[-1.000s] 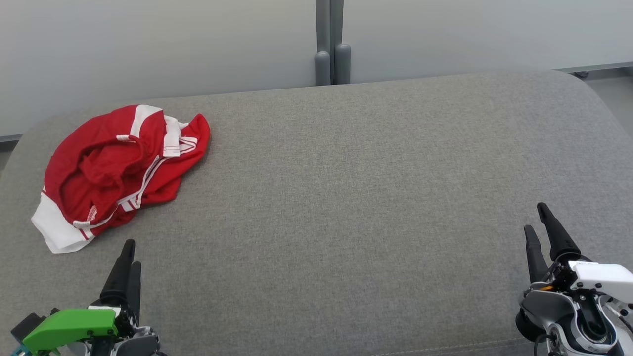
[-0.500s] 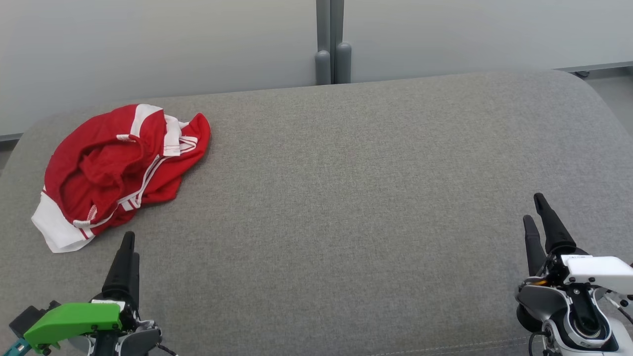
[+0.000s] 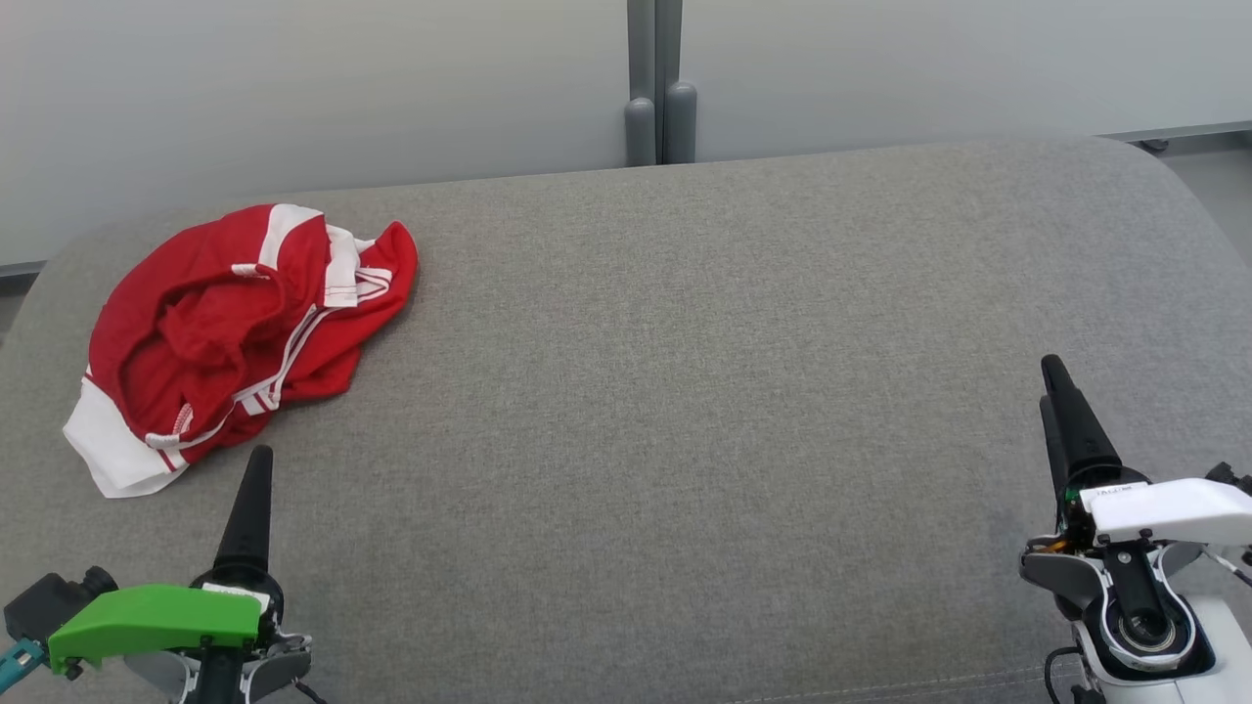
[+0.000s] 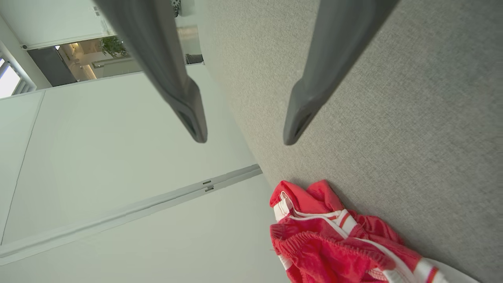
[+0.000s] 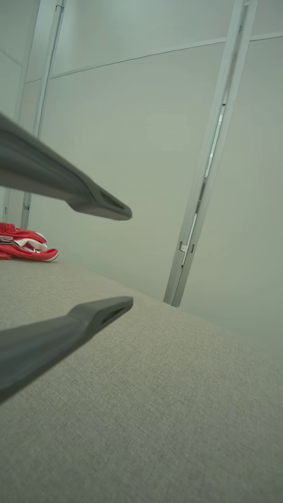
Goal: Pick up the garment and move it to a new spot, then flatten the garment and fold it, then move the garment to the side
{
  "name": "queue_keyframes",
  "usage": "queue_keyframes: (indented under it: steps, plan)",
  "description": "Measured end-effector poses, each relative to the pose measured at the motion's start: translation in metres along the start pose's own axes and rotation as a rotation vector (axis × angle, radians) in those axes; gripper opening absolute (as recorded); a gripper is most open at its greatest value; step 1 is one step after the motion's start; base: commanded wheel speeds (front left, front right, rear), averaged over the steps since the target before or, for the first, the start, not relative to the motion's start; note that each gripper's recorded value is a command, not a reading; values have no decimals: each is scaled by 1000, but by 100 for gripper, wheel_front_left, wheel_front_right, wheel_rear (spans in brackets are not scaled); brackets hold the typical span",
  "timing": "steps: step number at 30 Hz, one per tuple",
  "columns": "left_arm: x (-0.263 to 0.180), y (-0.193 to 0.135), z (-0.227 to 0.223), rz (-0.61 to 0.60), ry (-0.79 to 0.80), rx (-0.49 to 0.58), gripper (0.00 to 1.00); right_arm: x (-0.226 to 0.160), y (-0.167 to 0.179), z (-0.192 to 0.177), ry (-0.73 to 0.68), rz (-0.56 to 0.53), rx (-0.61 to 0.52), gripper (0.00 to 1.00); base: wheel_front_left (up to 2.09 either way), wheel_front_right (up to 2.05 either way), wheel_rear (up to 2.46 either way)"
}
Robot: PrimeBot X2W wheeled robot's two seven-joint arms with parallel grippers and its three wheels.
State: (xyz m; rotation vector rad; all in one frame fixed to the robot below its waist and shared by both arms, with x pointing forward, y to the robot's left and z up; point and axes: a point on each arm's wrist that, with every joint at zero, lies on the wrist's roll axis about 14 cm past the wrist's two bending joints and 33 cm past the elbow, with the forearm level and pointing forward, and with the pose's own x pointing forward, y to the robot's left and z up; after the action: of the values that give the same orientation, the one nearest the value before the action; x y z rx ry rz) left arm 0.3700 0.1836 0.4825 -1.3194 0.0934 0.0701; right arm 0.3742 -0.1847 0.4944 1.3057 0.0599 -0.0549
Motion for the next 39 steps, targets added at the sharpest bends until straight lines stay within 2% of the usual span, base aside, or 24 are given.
queue_keyframes:
  steps: [23,31,39]
  plan:
    - [5,-16,1,-68,-28,412,100,8,25,-2,-7,109,-476,100,0,0,0]
    - [5,-21,-3,-95,-32,567,100,8,29,-12,-2,144,-623,100,0,0,0]
    - [4,-28,-6,-130,-48,673,100,7,34,-18,-6,178,-729,100,0,0,0]
